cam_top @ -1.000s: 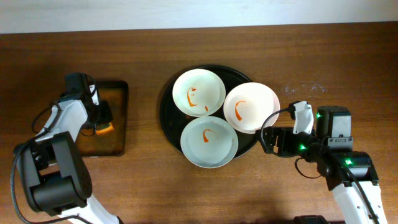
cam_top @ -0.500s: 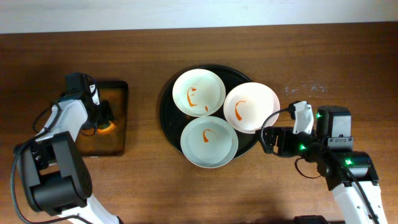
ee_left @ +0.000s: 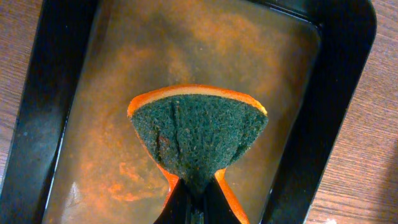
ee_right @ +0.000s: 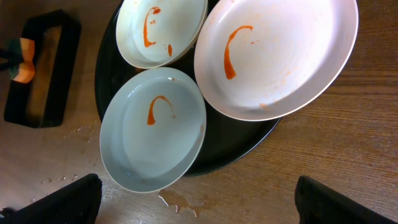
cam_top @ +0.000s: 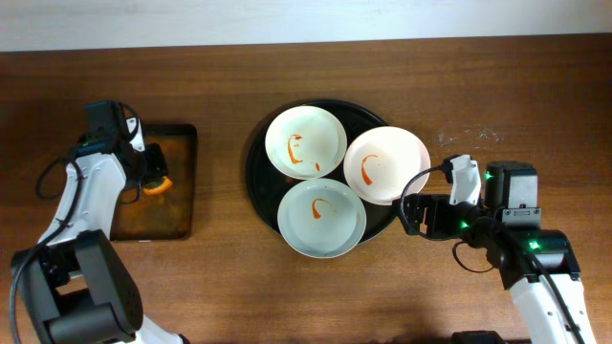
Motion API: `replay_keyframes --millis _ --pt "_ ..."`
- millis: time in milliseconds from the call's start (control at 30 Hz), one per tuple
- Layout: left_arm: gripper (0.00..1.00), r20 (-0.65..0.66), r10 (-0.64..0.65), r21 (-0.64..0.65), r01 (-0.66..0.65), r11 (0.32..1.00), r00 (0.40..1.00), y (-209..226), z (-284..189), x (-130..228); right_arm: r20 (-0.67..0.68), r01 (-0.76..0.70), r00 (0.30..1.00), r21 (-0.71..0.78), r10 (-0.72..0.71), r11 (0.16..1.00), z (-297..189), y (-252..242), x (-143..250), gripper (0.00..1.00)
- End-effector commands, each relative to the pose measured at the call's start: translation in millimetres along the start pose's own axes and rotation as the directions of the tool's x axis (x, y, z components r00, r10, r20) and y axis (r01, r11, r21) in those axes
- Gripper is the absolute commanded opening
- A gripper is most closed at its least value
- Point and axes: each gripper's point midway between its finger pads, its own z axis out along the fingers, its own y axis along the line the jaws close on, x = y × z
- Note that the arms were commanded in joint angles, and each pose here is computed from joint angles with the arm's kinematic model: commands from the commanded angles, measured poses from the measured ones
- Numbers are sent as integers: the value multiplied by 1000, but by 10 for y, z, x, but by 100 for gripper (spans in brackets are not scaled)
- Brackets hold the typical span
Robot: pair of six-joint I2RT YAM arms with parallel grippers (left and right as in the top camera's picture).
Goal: Clean dirty plates on tray and stack at the side
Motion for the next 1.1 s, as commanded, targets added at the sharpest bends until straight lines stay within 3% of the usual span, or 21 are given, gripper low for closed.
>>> replay_keyframes --millis 0,267,567,767,967,1067 --pt "1 41 22 21 -23 1000 999 -46 -129 -115 9 15 1000 -18 -14 1000 -30 66 -47 99" --pt "1 44 22 33 -24 999 999 -67 -139 -121 9 15 1000 -18 -15 1000 -30 65 -48 99" --pt "1 96 168 310 -190 932 981 -944 -351 -153 9 15 1000 -18 -15 1000 -30 65 -47 99" --pt "1 107 359 430 -369 824 927 -1881 -505 239 3 11 1000 -17 -11 1000 -27 61 -34 99" --pt "1 35 539 554 -465 691 842 -2542 -704 979 -121 -53 991 -1 52 999 88 -21 192 99" --pt "1 24 597 617 -482 623 802 -2767 -821 1266 -208 -86 975 -39 76 996 207 29 319 83"
